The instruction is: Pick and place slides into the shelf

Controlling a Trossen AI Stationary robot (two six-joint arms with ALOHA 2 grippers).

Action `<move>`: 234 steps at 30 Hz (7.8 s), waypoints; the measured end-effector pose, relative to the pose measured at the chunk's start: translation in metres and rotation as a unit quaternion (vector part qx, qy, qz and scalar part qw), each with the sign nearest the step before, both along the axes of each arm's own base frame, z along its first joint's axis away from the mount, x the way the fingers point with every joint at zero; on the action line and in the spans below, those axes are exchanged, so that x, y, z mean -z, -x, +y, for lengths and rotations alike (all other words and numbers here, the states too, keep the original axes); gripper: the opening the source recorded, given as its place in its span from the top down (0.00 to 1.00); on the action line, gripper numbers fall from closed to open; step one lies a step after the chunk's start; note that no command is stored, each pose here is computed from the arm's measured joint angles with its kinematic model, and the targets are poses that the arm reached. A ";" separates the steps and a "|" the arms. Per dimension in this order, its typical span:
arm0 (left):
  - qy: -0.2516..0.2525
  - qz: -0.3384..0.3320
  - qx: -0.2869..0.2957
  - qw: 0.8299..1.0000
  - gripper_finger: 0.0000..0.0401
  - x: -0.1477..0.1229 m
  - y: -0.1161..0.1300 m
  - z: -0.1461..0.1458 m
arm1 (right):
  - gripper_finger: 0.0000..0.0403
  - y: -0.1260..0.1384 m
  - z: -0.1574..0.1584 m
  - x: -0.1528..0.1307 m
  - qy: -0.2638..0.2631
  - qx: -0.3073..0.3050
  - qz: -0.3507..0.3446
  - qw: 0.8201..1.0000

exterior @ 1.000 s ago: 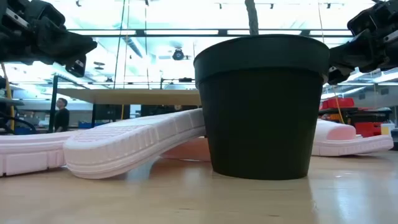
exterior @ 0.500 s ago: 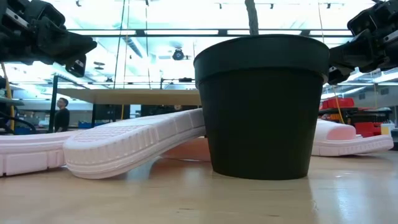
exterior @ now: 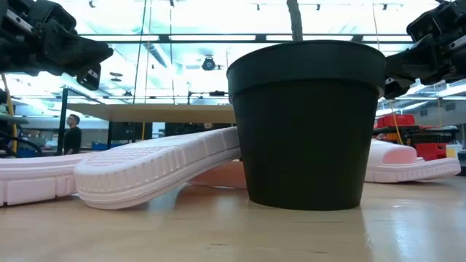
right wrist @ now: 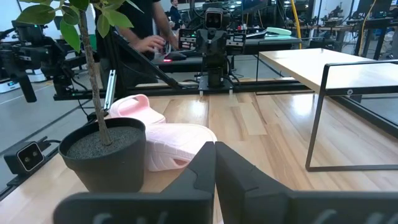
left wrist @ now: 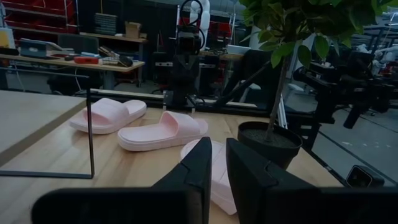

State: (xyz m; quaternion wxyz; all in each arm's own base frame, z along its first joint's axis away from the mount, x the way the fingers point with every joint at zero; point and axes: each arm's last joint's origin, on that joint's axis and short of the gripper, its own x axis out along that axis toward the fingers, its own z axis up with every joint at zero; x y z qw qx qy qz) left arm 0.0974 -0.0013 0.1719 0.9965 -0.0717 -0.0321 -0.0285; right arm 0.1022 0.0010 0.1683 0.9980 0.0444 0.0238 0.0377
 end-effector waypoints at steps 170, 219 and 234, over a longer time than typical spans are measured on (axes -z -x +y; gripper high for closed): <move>-0.170 -0.045 -0.018 0.984 0.88 -0.007 0.001 0.000 | 0.97 0.000 -0.003 -0.003 0.008 0.056 -0.014 0.998; 0.170 -0.190 -0.166 0.953 0.75 -0.090 0.000 0.012 | 0.97 0.002 -0.018 -0.168 -0.212 0.312 -0.128 0.917; 0.121 -0.133 -0.186 0.966 0.74 -0.161 -0.018 0.012 | 0.91 0.015 -0.020 -0.209 -0.226 0.362 -0.054 0.903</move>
